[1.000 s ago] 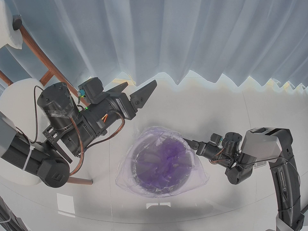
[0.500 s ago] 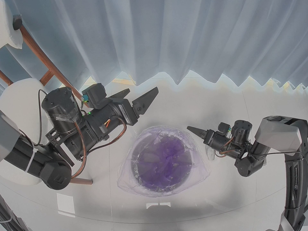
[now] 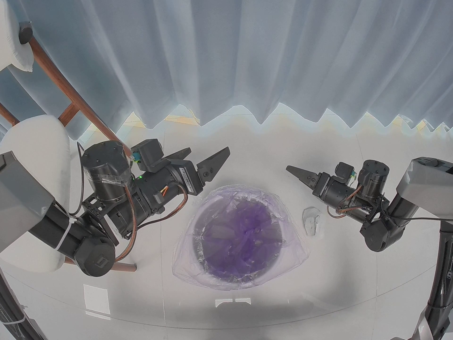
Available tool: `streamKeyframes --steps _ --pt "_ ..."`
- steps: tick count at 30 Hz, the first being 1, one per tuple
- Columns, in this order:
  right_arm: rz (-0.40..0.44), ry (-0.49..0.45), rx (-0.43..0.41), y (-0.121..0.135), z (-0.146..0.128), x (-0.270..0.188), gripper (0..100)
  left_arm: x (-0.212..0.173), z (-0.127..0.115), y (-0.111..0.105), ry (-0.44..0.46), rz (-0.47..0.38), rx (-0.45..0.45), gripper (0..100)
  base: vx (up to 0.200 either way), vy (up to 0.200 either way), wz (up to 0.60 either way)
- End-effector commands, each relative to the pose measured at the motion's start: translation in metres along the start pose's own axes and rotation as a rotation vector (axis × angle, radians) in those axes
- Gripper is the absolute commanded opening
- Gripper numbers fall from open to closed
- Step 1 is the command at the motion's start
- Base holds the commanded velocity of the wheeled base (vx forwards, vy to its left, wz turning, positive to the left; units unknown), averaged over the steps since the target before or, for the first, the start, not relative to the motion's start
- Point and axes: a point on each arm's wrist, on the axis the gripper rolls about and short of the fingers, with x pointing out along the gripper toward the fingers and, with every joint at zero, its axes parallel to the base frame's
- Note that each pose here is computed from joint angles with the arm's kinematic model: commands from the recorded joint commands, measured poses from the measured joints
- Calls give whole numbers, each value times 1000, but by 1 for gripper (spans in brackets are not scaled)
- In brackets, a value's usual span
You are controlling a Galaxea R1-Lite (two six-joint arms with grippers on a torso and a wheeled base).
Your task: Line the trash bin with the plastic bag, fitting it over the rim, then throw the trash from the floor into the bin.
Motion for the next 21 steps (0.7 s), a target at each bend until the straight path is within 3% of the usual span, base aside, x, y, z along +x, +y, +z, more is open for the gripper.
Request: streamKeyframes --steps 1,8,14,21 --pt "30 -26 -26 17 11 -7 100 1 -5 9 21 6 -7 100 0 0 0" --pt "67 -30 -44 40 14 -16 100 9 -17 40 57 18 -25 100 0 0 0" --pt "83 -42 -64 45 15 -18 100 10 -27 45 94 -25 -29 100 0 0 0" --pt "105 -43 -83 57 14 -24 100 12 -31 57 59 -82 -16 100 0 0 0"
